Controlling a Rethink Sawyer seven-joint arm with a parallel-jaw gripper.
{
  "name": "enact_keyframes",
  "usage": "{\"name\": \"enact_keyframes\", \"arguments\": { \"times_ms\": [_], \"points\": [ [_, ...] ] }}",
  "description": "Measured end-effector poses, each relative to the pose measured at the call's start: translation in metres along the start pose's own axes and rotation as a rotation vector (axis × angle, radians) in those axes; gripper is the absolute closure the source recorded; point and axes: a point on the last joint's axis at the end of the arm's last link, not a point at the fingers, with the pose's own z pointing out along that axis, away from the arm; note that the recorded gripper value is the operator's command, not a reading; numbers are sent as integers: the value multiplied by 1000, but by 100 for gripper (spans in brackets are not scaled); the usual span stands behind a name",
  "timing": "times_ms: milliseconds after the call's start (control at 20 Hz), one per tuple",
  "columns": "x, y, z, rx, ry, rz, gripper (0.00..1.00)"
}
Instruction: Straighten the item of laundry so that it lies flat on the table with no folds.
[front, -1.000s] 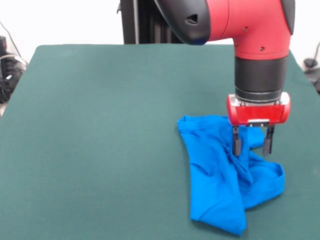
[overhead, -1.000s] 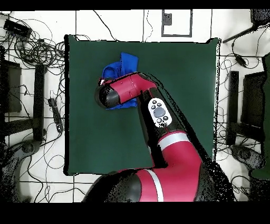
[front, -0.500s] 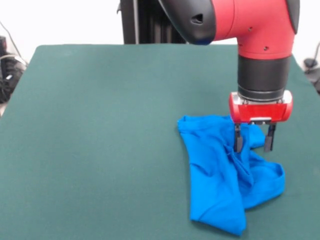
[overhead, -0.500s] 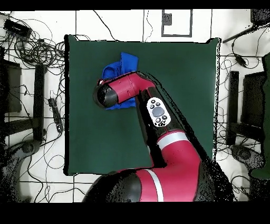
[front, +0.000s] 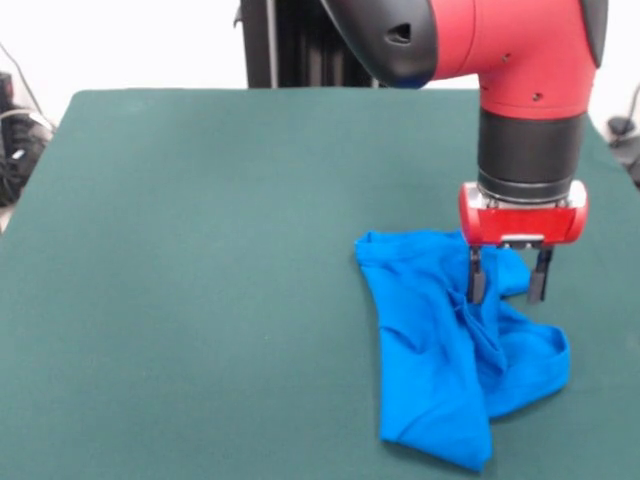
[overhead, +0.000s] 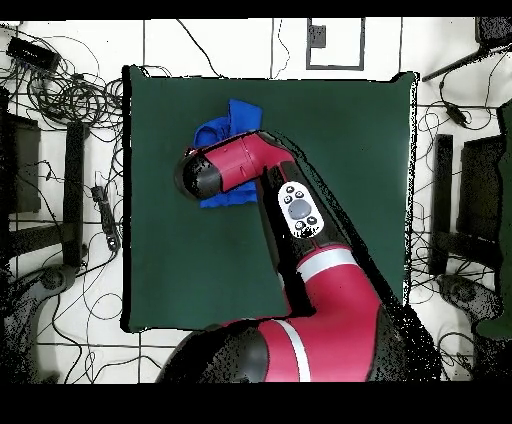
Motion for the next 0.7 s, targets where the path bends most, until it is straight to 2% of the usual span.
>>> {"name": "enact_keyframes", "arguments": {
  "times_ms": [700],
  "points": [
    [-9,14,-6,-4,21,2,0]
  ]
}}
